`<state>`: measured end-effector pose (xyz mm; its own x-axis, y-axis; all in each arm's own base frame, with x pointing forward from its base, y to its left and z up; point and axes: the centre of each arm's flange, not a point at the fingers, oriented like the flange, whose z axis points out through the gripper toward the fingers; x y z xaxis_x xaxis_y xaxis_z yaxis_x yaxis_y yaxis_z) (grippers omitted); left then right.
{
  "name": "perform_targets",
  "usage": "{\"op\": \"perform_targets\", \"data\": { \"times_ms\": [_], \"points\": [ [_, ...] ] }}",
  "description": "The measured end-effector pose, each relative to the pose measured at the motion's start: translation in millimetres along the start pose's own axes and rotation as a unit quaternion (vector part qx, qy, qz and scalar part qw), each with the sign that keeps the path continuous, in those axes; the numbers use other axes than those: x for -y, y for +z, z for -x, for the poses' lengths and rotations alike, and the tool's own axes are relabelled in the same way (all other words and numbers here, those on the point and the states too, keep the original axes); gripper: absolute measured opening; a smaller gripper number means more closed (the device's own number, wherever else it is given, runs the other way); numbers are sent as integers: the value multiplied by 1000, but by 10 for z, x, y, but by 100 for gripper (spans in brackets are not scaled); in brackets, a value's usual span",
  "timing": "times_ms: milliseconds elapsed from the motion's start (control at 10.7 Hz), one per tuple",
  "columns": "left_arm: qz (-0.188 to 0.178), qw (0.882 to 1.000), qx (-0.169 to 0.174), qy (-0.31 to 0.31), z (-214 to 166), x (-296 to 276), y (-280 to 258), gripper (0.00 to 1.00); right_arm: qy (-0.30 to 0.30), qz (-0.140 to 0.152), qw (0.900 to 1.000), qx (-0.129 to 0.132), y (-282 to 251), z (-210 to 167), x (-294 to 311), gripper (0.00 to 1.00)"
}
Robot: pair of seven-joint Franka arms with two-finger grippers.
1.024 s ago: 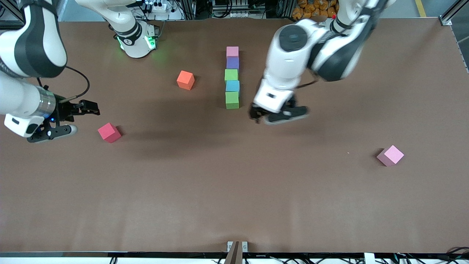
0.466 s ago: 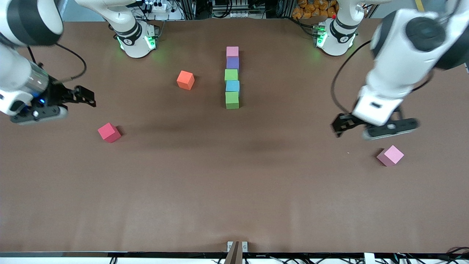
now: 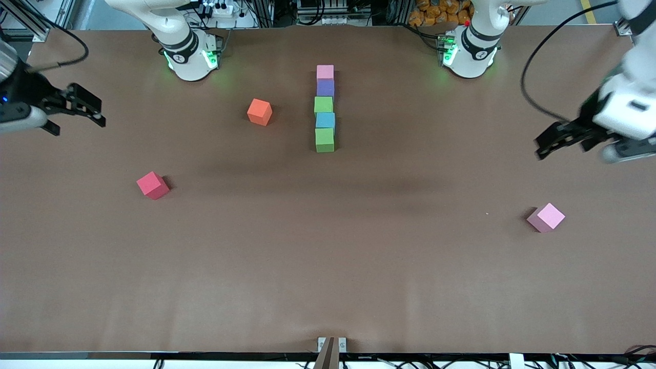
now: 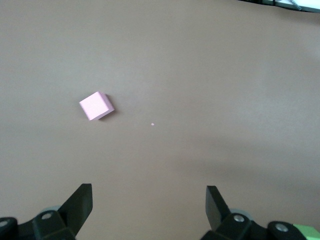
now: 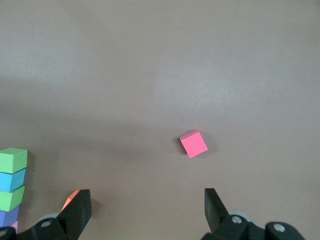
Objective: Arrange blocks into number 1
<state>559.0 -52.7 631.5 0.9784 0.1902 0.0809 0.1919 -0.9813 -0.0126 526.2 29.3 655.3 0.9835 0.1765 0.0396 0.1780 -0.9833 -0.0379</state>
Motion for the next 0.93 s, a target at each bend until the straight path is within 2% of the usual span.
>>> {"op": "perform_targets", "data": {
  "times_ms": [186,372,559,931],
  "points": [
    [7,1000,15,-2,57,17,-149,100,-1,1,1000,-10,-156,14,8,100],
    [16,999,20,24,73,13,-180,100,-1,2,1000,-11,-264,42,15,100],
    [28,998,27,50,64,93,-175,100,-1,9,1000,-5,-358,85,9,100],
    [27,997,38,69,95,74,-158,100,0,17,1000,1,-405,82,-9,100]
  ]
}}
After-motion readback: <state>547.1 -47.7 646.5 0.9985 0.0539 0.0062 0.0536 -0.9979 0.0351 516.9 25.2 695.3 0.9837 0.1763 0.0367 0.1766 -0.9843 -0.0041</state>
